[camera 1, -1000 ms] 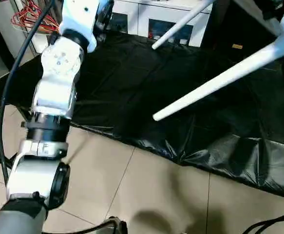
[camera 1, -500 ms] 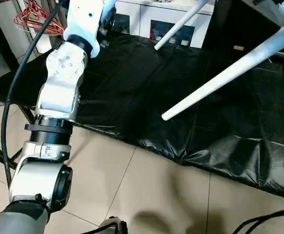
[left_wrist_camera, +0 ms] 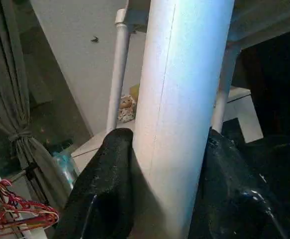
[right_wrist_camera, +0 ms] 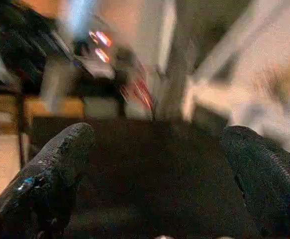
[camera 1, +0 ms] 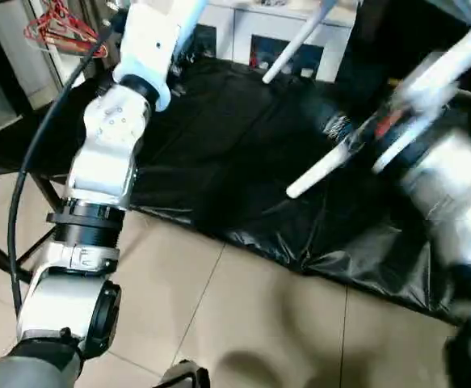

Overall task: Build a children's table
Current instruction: Flip table

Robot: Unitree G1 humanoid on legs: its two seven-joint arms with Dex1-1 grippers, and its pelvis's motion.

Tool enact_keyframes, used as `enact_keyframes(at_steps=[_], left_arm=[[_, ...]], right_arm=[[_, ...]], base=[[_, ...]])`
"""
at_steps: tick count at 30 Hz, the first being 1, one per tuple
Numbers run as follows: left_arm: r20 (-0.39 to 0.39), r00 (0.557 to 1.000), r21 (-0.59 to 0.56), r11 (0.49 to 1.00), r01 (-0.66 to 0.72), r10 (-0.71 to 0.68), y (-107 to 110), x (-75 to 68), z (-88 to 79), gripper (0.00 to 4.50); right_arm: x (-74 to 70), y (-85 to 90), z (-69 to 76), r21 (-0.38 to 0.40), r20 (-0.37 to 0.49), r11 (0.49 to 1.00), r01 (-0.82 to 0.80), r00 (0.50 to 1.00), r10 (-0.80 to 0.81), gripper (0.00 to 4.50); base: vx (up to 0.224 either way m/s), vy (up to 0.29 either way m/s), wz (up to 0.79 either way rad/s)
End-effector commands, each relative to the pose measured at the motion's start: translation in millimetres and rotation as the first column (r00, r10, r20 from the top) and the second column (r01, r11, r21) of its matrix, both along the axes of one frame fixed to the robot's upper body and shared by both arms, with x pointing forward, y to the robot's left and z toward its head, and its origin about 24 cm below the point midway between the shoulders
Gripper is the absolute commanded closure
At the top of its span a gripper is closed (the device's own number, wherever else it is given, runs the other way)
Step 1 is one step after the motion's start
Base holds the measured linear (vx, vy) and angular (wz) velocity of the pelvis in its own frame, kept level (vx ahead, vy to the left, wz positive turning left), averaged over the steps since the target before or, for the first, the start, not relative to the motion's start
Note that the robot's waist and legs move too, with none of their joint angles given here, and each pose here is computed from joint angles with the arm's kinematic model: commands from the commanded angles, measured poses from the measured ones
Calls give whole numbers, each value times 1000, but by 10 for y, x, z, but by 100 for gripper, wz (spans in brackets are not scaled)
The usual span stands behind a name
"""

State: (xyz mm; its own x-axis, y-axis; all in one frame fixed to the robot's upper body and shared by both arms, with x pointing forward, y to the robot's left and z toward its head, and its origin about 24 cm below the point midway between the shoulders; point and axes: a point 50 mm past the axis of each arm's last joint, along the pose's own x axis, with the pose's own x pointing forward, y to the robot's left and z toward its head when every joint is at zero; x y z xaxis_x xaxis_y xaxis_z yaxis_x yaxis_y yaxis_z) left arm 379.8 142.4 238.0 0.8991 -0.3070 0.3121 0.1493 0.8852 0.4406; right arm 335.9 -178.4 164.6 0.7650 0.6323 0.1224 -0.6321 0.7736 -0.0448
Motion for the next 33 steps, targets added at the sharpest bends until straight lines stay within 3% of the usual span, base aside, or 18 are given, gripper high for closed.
enact_keyframes(at_steps=[1, 2, 3, 5, 7, 8, 11, 15, 19, 24, 26, 27, 33], left_arm=[[-39, 999, 1, 1000, 30, -29, -52, 10, -91, 277], [-39, 999, 1, 1000, 30, -29, -52, 10, -91, 277], [-38, 999, 3, 1000, 29, -29, -47, 4, -92, 277], [-38, 999, 5, 1000, 28, -28, -38, 0, -94, 278], [-37, 999, 8, 1000, 27, -26, -32, -3, -94, 278], [-36, 999, 10, 1000, 26, -25, -24, -7, -95, 278], [-34, 999, 14, 1000, 23, -22, -10, -15, -94, 278], [-36, 999, 17, 1000, 18, -17, 9, -20, -100, 279], [-37, 999, 18, 1000, 15, -14, 18, -25, -108, 281], [-44, 999, 20, 999, 25, -24, 13, -21, -123, 282], [-47, 999, 21, 999, 29, -28, 7, -19, -132, 283], [-49, 998, 22, 999, 31, -30, 3, -18, -137, 284], [-60, 997, 21, 999, 49, -47, -28, -21, -186, 284]], right_arm=[[11, -97, -216, 1, -113, 995, 100, 989, -100, 0], [11, -97, -216, 1, -113, 995, 100, 989, -100, 0], [-12, -130, -348, -4, -175, 989, 146, 974, -145, 0], [-2, -201, -473, -17, -229, 970, 243, 943, -241, 0], [10, -241, -524, -23, -250, 954, 299, 922, -295, 0], [37, -300, -575, -31, -270, 927, 374, 890, -368, 0], [96, -351, -591, -26, -285, 886, 464, 846, -451, 0], [149, -339, -575, 4, -300, 872, 490, 832, -467, 0], [235, -363, -594, 6, -331, 833, 553, 787, -520, 0], [374, -327, -568, 116, -316, 829, 547, 812, -491, 0], [405, -312, -560, 126, -309, 833, 539, 819, -484, 0], [420, -296, -554, 128, -302, 839, 529, 827, -475, 26], [515, -156, -488, 183, -244, 898, 399, 904, -352, 78]], base=[[0, 0, 0], [0, 0, 0], [0, 0, 0], [0, 0, 0], [0, 0, 0], [0, 0, 0], [0, 0, 0], [0, 0, 0], [0, 0, 0], [0, 0, 0], [0, 0, 0], [0, 0, 0], [0, 0, 0]])
